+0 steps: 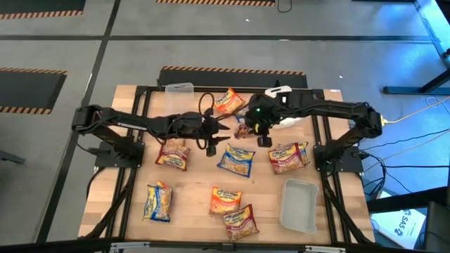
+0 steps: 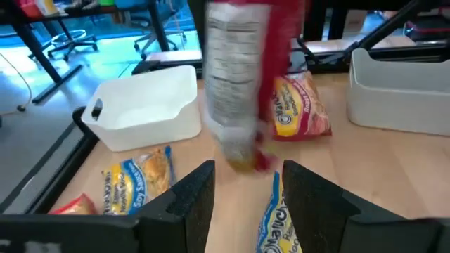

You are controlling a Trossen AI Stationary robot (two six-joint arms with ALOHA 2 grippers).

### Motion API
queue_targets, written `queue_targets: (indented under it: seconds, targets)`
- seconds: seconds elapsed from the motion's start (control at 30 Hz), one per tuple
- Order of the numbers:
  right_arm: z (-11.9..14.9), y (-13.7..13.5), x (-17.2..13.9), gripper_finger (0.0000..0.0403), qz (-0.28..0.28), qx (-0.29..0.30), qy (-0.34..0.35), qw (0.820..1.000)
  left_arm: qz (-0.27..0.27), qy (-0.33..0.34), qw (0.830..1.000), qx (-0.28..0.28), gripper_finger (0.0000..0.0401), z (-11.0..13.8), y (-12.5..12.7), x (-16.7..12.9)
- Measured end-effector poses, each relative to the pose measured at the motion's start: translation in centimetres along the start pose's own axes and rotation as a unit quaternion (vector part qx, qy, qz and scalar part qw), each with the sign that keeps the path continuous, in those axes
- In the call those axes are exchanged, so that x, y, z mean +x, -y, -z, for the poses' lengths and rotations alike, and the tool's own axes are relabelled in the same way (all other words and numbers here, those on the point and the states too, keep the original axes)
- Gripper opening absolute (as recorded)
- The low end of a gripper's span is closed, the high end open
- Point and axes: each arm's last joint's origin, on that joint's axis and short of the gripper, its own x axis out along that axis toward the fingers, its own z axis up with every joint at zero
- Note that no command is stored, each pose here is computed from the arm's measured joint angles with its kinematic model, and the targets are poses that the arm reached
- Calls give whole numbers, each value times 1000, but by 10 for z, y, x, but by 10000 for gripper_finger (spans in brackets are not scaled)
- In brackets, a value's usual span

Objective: Sort Maruchan noodles
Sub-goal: Put the top center red noodle pack into the white bin

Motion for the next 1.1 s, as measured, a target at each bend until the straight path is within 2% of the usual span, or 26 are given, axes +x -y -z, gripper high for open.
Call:
queue_targets:
  seconds: [0.2, 0.33, 0.47, 0.57, 0.7, 0.83, 1.1]
  targets:
    - [23, 36, -20, 90, 49, 50, -30, 997, 4, -51, 999, -9, 161, 8, 0, -8]
    - [45, 72, -31, 92, 104, 79, -64, 989, 6, -65, 998, -25, 162, 18, 1, -8]
    - [69, 106, -36, 93, 152, 83, -102, 980, 6, -80, 996, -43, 162, 29, 2, -8]
    - [91, 125, -35, 93, 162, 100, -134, 973, 5, -88, 995, -50, 162, 35, 3, -9]
    - [116, 143, -24, 94, 154, 120, -120, 973, 5, -88, 995, -55, 162, 39, 3, -9]
    - [131, 155, -8, 94, 156, 101, -90, 978, 4, -78, 995, -56, 162, 37, 3, -8]
    - [159, 174, 24, 94, 138, 100, -125, 977, 8, -65, 996, -59, 162, 35, 5, -8]
